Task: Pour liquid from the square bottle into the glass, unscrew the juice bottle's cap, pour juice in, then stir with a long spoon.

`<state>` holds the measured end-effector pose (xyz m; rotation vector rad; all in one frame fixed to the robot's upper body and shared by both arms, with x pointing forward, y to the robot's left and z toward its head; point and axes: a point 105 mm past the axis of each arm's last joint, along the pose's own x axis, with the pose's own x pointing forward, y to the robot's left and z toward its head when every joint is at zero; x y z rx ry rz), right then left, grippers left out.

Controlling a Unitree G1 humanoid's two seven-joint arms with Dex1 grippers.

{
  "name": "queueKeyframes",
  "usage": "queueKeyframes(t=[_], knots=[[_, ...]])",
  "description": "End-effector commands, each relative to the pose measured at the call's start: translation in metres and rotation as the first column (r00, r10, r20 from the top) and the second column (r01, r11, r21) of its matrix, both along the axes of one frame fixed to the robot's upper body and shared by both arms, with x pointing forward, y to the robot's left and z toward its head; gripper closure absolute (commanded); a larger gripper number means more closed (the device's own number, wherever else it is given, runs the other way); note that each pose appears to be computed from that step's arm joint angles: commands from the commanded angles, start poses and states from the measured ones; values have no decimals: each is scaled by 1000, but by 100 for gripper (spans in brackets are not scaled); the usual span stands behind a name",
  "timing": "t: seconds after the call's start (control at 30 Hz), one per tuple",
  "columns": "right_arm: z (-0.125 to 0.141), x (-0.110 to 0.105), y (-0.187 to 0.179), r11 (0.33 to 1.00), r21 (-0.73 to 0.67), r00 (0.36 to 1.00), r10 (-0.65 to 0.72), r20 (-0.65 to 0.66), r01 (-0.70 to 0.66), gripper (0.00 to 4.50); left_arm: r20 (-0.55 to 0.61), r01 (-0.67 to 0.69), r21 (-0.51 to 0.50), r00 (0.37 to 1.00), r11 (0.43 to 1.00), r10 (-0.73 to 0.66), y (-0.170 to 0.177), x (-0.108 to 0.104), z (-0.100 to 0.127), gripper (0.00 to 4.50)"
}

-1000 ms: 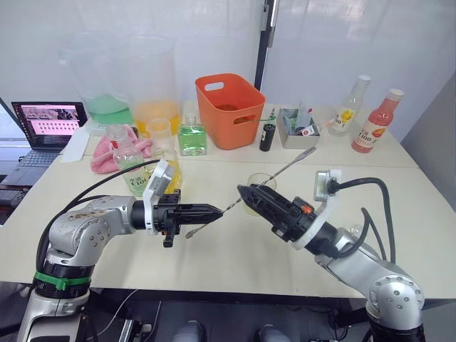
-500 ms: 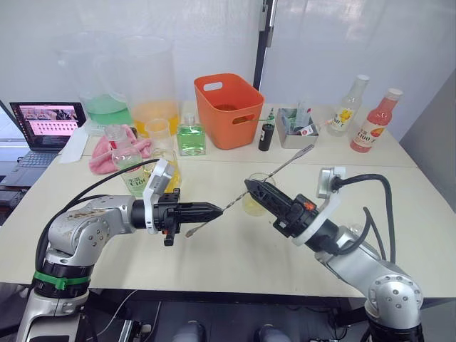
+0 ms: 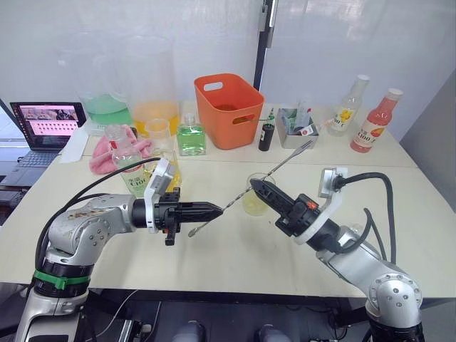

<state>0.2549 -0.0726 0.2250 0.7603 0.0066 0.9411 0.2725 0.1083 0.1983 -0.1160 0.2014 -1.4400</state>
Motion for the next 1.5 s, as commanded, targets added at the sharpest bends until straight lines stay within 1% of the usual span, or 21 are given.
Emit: queueKeyframes(t=[0.03, 0.13, 0.2, 0.4, 0.47, 0.53, 0.63, 0.73, 0.9, 1.07, 1.17, 1.27, 1.37, 1.43, 1.5], knots=[[17, 0, -12, 999, 26, 996, -47, 77, 45, 450, 42, -33, 15, 999, 999, 33, 3, 2, 8, 375], [20, 3, -16, 997, 14, 993, -71, 98, 70, 450, 47, -24, 10, 999, 1000, 24, 3, 1, 10, 285], [26, 6, -21, 996, 0, 988, -88, 124, 89, 450, 54, -34, 9, 998, 999, 33, 5, 1, 10, 214], [57, 15, -36, 986, -71, 960, -128, 248, 150, 450, 140, -107, 65, 985, 992, 97, 12, 8, 0, 11], [72, 25, -44, 969, -116, 937, -174, 304, 218, 450, 183, -126, 79, 977, 989, 110, 11, 10, -5, 4], [84, 34, -50, 950, -160, 917, -202, 344, 269, 450, 189, -138, 68, 974, 988, 123, 9, 11, -7, 4], [93, 45, -56, 923, -218, 901, -223, 371, 318, 450, 191, -140, 60, 973, 988, 126, 6, 11, -7, 4], [98, 51, -59, 898, -277, 892, -217, 397, 341, 450, 190, -144, 57, 973, 988, 131, 5, 11, -9, 4], [90, 61, -64, 824, -414, 881, -200, 429, 388, 450, 196, -157, 55, 970, 986, 143, 4, 13, -9, 4], [73, 68, -57, 783, -493, 887, -158, 433, 380, 450, 205, -169, 50, 966, 984, 156, 4, 15, -9, 4], [64, 73, -50, 763, -524, 887, -137, 441, 378, 450, 208, -171, 49, 965, 984, 158, 4, 15, -9, 4], [60, 78, -43, 758, -535, 885, -118, 449, 373, 450, 207, -171, 50, 966, 984, 157, 4, 14, -9, 4], [56, 88, -39, 752, -542, 883, -113, 455, 376, 450, 208, -173, 53, 965, 983, 159, 4, 15, -9, 4], [50, 97, -42, 718, -568, 878, -125, 462, 401, 450, 211, -174, 54, 964, 983, 159, 4, 15, -8, 4], [46, 101, -46, 696, -583, 874, -134, 468, 419, 450, 212, -172, 56, 965, 983, 157, 4, 14, -8, 4]])
